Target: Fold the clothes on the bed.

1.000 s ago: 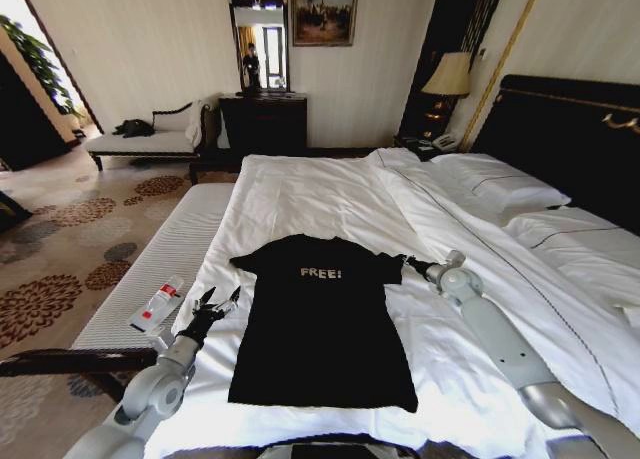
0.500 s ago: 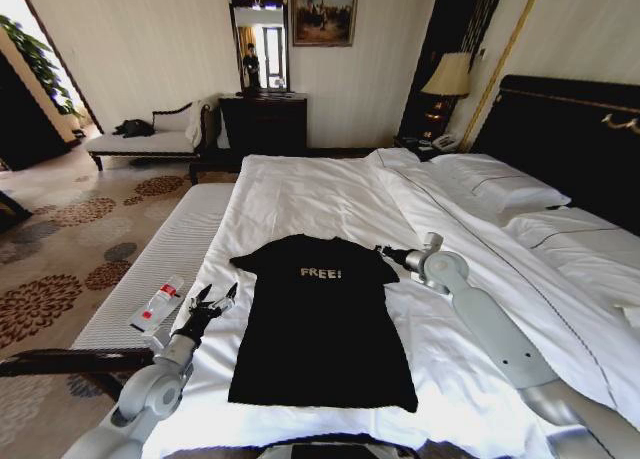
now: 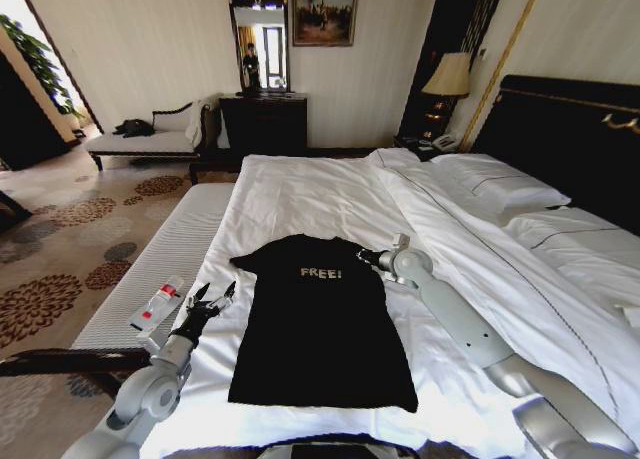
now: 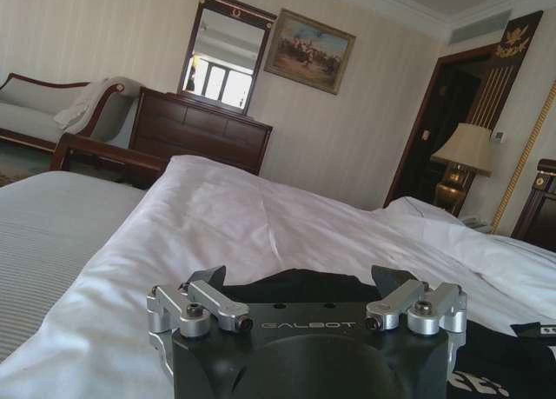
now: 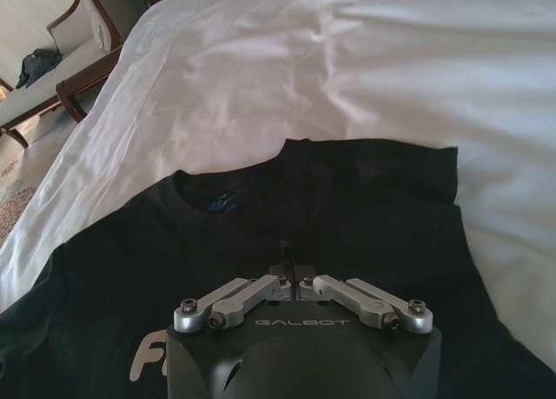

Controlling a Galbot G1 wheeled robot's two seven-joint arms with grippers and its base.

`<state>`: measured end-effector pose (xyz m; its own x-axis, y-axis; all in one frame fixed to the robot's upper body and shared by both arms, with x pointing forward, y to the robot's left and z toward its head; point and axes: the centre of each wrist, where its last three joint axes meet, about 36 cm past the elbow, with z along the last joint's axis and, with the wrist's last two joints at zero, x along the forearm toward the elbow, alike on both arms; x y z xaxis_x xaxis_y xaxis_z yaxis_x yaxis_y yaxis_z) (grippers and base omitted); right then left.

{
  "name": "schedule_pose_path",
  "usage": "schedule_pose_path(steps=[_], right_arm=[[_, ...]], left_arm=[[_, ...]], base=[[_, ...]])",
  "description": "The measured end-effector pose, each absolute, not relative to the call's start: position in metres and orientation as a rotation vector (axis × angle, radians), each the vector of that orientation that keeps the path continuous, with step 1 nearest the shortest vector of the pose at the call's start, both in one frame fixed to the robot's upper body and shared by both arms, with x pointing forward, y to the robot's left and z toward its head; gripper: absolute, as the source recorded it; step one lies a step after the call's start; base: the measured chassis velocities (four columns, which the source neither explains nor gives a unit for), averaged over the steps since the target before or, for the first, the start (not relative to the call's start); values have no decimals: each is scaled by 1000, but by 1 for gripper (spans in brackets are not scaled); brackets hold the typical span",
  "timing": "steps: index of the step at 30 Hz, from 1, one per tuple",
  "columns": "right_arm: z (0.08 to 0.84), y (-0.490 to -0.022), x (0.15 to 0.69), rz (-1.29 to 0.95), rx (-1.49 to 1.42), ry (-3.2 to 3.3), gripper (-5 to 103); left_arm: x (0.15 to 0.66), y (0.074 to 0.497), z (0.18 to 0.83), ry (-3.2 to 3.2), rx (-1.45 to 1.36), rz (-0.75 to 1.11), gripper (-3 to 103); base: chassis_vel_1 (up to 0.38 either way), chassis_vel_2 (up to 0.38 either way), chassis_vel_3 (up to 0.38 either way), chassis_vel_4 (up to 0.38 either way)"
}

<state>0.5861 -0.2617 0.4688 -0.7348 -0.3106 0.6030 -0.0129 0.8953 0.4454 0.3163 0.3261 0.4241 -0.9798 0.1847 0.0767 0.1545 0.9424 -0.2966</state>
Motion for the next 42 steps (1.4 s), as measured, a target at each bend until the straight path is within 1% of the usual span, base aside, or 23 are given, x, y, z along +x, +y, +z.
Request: schedule_pose_path(steps=[9, 15, 22, 33, 41, 42], right_arm=[[442, -237, 586, -468, 280, -2332, 0], [434, -224, 591, -458, 294, -2340, 0], [427, -223, 587, -430, 312, -2343, 0], [419, -234, 571, -348, 343, -2336, 0], [412, -226, 563, -303, 371, -2327, 0], [412, -225, 563, -300, 369, -2328, -2]], left_arm=[[315, 325, 425, -2993, -252, 452, 94], [314, 322, 424, -2989, -251, 461, 94], [312, 323, 424, -2988, -244, 460, 94], [311, 322, 426, -2991, -246, 462, 94], [309, 325, 430, -2997, -241, 451, 94], [309, 325, 430, -2998, -235, 449, 94]], base=[[0, 0, 0, 0], [0, 0, 0, 0], [0, 0, 0, 0], [0, 0, 0, 0], [0, 0, 0, 0], [0, 0, 0, 0]])
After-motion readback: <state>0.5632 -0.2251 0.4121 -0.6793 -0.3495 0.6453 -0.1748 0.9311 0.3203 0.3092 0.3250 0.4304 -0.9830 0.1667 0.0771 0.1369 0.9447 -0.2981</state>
